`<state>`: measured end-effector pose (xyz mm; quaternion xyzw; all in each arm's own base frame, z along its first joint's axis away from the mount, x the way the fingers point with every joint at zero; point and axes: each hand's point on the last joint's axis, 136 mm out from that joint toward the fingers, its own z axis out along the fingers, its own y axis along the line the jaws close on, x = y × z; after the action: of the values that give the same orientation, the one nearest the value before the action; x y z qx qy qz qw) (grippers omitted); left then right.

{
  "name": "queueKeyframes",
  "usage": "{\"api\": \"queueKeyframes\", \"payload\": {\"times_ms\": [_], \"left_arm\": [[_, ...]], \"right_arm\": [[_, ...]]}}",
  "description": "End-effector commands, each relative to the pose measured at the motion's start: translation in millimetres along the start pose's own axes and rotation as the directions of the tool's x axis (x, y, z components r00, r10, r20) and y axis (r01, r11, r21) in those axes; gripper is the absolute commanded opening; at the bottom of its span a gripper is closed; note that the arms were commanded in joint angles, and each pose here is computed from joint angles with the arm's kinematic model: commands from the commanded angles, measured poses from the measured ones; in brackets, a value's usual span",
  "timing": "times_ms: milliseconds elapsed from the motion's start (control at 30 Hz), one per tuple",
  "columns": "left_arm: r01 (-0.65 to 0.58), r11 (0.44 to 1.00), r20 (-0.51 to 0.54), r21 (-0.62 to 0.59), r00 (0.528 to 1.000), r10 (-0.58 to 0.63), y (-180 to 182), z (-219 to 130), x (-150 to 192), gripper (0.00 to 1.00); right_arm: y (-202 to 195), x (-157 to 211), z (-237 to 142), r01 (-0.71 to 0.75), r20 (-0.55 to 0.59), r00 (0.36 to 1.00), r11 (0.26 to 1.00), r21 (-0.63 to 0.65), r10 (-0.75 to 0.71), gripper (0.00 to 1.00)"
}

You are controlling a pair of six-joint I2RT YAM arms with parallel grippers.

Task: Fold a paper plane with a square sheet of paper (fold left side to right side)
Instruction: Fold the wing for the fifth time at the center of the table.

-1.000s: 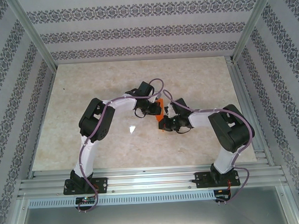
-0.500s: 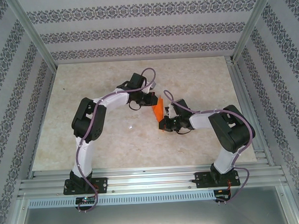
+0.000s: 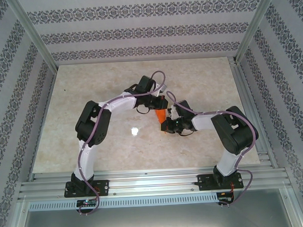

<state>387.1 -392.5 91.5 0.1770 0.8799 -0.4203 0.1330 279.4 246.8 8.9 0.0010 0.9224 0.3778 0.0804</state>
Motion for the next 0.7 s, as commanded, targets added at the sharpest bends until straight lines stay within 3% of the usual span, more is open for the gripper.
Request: {"api": "queueKeyframes", "payload": {"times_ms": [0, 333, 667], "left_arm": [[0.02, 0.998, -0.054, -0.068, 0.998, -0.023, 27.3, 19.6, 17.4, 0.0], [0.048, 0.995, -0.061, -0.085, 0.997, -0.053, 51.2, 33.3, 27.1, 0.0], [0.028, 0.98, -0.075, -0.199, 0.996, -0.044, 90.7, 34.3, 17.4, 0.0]], "right_arm": [[-71.2, 51.4, 8.3, -0.106, -0.115, 0.984, 0.961, 0.256, 0.139, 0.02], [-71.9, 53.3, 8.4, -0.109, -0.12, 0.982, 0.96, 0.259, 0.144, 0.02], [-77.7, 57.7, 6.8, -0.104, -0.138, 0.979, 0.95, 0.295, 0.15, 0.02]]}}
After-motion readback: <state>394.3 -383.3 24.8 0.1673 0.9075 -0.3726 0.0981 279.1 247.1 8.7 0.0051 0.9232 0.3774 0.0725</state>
